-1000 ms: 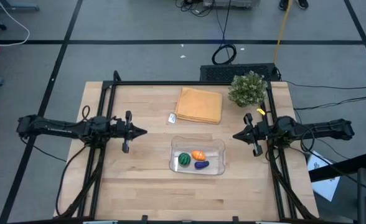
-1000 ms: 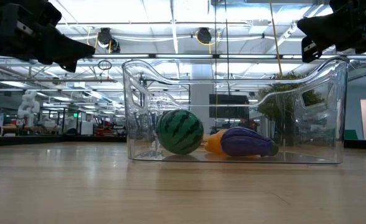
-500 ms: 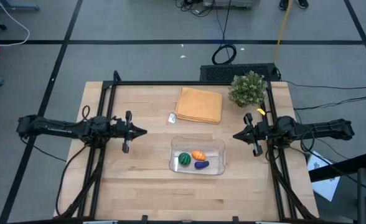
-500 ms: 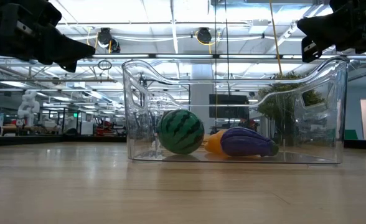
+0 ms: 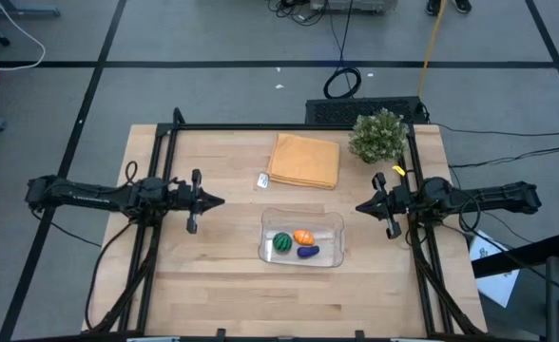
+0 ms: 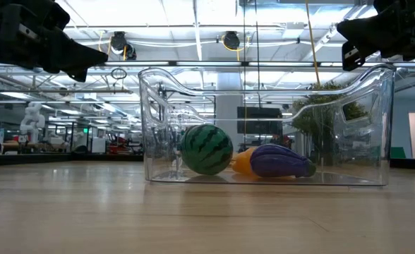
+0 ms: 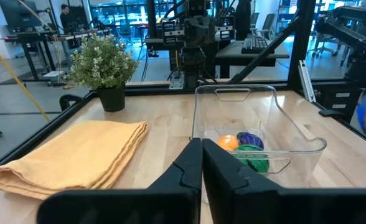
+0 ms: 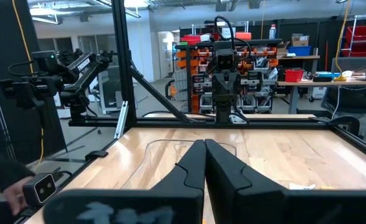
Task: Pick and placing Produce into tupperware
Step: Return to Home Position
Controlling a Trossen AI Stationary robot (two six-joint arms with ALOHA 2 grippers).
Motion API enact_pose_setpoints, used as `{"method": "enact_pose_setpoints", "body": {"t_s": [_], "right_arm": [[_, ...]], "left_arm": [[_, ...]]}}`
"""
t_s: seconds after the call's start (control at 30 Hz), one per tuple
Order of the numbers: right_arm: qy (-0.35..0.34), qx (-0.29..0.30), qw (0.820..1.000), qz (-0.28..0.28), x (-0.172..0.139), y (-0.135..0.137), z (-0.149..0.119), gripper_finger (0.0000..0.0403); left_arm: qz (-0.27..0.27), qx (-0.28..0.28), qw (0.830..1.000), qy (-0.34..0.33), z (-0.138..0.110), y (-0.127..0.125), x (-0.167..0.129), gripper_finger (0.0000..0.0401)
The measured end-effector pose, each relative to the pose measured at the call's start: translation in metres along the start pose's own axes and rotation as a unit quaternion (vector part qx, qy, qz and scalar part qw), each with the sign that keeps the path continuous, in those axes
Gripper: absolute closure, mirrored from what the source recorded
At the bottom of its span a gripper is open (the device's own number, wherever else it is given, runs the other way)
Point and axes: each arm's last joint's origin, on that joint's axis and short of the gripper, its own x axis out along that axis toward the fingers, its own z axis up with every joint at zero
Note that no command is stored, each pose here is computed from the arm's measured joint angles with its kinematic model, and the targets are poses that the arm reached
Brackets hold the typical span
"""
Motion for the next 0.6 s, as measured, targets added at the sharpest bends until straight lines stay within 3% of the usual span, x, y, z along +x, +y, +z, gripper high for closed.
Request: {"method": "enact_pose_setpoints", "body": {"t_s": [0.6], "right_arm": [[0.000, 0.000, 1.000, 0.000, 0.0000, 0.0000, -0.0001, 0.0403]], "left_arm": [[0.000, 0.000, 1.000, 0.000, 0.0000, 0.0000, 0.0000, 0.0370]]}}
